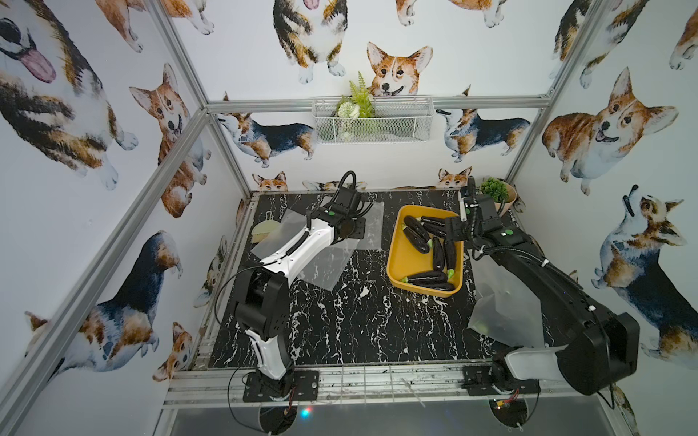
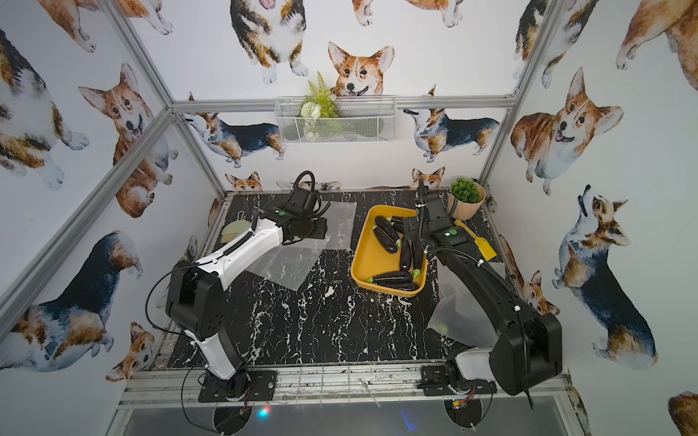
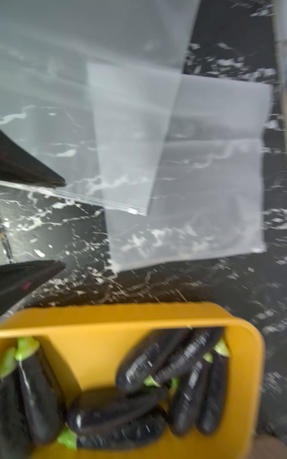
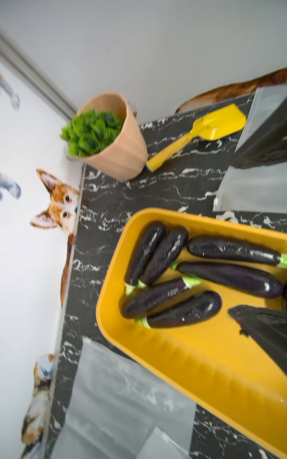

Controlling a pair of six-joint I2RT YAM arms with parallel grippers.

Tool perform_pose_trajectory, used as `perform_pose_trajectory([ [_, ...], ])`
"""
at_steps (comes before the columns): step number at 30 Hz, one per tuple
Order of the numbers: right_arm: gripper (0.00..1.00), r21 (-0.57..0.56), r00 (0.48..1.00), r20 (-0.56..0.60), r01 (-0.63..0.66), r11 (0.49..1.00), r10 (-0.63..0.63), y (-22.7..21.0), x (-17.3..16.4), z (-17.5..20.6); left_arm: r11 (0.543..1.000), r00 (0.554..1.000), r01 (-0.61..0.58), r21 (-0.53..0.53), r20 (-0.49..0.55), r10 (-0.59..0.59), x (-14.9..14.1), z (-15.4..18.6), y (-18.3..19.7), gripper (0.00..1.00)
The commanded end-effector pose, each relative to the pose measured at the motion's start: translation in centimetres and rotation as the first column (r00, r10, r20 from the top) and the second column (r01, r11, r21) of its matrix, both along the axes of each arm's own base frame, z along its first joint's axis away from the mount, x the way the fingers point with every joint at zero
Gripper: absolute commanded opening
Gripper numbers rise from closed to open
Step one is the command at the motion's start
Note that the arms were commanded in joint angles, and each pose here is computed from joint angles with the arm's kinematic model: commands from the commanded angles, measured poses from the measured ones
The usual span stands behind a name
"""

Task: Place the eggplant in a zip-top bag and seal the zipper
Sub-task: Place the zipper food storage bag at the center of the board, then pick up the zipper food storage bag at the center of the board.

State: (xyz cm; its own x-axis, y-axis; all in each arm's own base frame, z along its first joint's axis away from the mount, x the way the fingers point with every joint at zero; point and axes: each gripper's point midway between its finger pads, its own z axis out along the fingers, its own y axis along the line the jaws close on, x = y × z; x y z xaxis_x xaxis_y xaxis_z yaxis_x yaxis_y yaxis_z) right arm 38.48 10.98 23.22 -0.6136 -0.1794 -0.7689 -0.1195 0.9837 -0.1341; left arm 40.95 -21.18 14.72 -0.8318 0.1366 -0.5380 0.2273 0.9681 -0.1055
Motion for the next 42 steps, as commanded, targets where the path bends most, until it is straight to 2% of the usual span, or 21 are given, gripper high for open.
perform_pose_trajectory([
  [1,0.84,0.095,0.996,0.007,-0.089,0.992,0.089,4.9,1.1,-0.3,0.999,0.995,0.023,0.036,-0.102,-0.019,-1.7,-4.2,0.9,0.47],
  [6,0.82,0.171,0.988,-0.03,-0.144,0.975,0.151,8.1,1.4,-1.8,0.995,0.993,0.034,0.092,-0.113,-0.024,0.2,-6.5,0.5,0.5],
  [11,0.81,0.216,0.983,-0.05,-0.16,0.963,0.174,9.2,1.3,-2.6,0.989,0.99,0.027,0.144,-0.14,-0.007,1.6,-9.8,1.1,0.45],
  [14,0.81,0.228,0.98,-0.059,-0.171,0.959,0.189,9.8,1.3,-2.8,0.987,0.991,0.012,0.159,-0.131,0.009,2.7,-10.4,1.6,0.39],
  [19,0.81,0.239,0.974,-0.074,-0.193,0.952,0.216,11.0,1.2,-3.2,0.989,0.991,0.011,0.145,-0.134,0.009,4.0,-10.6,2.1,0.37],
  [22,0.81,0.238,0.973,-0.075,-0.197,0.951,0.22,11.4,1.3,-3.3,0.989,0.983,0.071,0.127,-0.178,-0.047,3.7,-11.3,1.2,0.41],
  [27,0.81,0.233,0.972,-0.085,-0.194,0.953,0.219,11.6,1.6,-3.7,0.992,0.981,0.108,0.065,-0.17,-0.095,3.0,-10.7,-0.1,0.49],
  [30,0.82,0.233,0.972,-0.085,-0.196,0.953,0.221,11.8,1.7,-3.6,0.987,0.979,0.105,0.119,-0.186,-0.081,2.9,-11.4,0.3,0.5],
  [36,0.81,0.226,0.971,-0.084,-0.201,0.953,0.225,11.8,1.5,-3.4,0.981,0.972,0.117,0.156,-0.219,-0.081,2.6,-12.9,1.3,0.42],
  [42,0.81,0.23,0.968,-0.089,-0.208,0.951,0.234,12.1,1.5,-3.4,0.984,0.974,0.103,0.145,-0.214,-0.071,2.8,-12.7,1.7,0.27],
])
